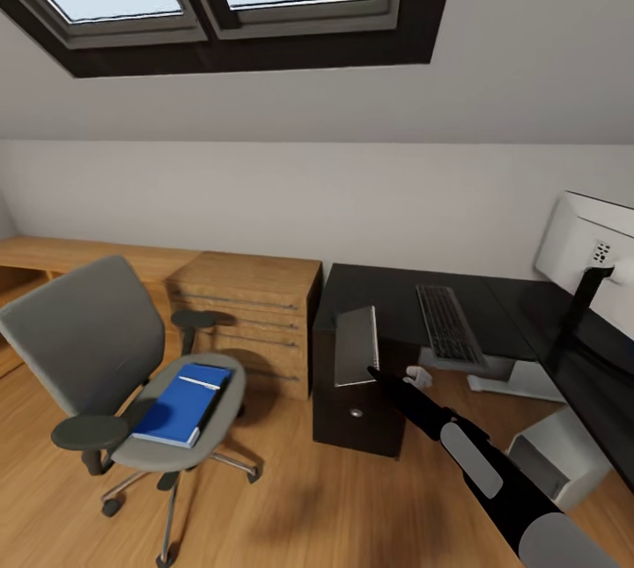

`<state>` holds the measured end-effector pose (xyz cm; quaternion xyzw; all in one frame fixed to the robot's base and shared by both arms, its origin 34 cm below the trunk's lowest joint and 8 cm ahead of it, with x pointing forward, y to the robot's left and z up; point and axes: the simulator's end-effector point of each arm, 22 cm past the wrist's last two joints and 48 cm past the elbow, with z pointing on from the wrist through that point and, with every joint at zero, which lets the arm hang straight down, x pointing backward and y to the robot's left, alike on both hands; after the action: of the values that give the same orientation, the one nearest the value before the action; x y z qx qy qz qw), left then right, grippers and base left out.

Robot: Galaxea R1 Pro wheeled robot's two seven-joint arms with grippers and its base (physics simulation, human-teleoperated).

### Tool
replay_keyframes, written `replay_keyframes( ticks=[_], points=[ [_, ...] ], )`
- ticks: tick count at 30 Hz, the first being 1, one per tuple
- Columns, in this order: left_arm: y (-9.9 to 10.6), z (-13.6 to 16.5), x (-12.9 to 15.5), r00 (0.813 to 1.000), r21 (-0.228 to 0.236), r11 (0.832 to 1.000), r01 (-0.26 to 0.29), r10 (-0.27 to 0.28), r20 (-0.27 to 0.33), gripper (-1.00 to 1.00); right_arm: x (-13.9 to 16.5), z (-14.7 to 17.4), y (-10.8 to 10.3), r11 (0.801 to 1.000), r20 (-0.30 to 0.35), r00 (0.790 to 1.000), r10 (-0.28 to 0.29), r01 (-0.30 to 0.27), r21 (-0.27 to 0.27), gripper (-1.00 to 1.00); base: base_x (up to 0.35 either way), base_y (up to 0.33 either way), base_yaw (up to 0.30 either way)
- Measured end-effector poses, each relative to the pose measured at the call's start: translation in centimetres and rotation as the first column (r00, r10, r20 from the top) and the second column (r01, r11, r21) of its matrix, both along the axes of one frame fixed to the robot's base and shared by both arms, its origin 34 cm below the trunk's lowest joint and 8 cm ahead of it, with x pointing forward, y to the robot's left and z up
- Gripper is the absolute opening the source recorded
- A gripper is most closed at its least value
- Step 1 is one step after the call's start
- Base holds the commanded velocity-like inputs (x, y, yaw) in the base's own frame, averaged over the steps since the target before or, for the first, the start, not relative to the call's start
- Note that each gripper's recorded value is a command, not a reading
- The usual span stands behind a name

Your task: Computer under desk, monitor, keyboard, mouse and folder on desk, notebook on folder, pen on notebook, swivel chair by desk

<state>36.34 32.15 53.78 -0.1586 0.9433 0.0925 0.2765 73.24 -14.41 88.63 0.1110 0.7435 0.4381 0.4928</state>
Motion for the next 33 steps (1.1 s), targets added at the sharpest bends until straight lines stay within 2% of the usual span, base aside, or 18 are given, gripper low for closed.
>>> replay_keyframes(
  ticks=[17,22,25,27,29,33],
  points=[
    [-0.3,-0.2,-0.5,1.0,0.009,1.0,0.0,0.0,0.017,1.0,0.0,0.0,0.1,1.0,0.003,1.0,0.001,-0.001,0.001,-1.0,0.047,-0.015,0.0],
    [-4.2,0.3,0.9,0.999,-0.049,0.999,0.001,0.002,0.047,1.0,0.1,-0.1,0.3,1.0,-0.005,1.0,-0.004,0.004,0.003,-1.0,0.0,0.0,0.0],
    [-6.7,2.0,3.8,0.993,-0.094,0.995,0.011,0.0,0.114,1.0,0.3,-0.6,0.1,1.0,-0.023,0.999,-0.024,0.024,-0.007,-1.0,0.0,0.0,0.0],
    [-7.5,2.9,5.1,0.99,-0.111,0.994,0.016,0.0,0.142,1.0,0.5,-0.9,0.0,0.999,-0.037,0.999,-0.039,0.038,-0.014,-1.0,0.0,0.0,0.0],
    [-8.6,4.2,6.9,0.984,-0.132,0.991,0.034,-0.01,0.177,1.0,0.7,-1.3,-0.3,0.998,-0.059,0.996,-0.065,0.063,-0.028,-1.0,0.0,0.0,0.0],
    [-10.7,6.4,9.5,0.978,-0.158,0.983,0.091,-0.059,0.199,1.0,1.5,-2.0,-1.3,0.991,-0.1,0.987,-0.125,0.121,-0.051,-1.0,0.0,0.0,0.0]
  ],
)
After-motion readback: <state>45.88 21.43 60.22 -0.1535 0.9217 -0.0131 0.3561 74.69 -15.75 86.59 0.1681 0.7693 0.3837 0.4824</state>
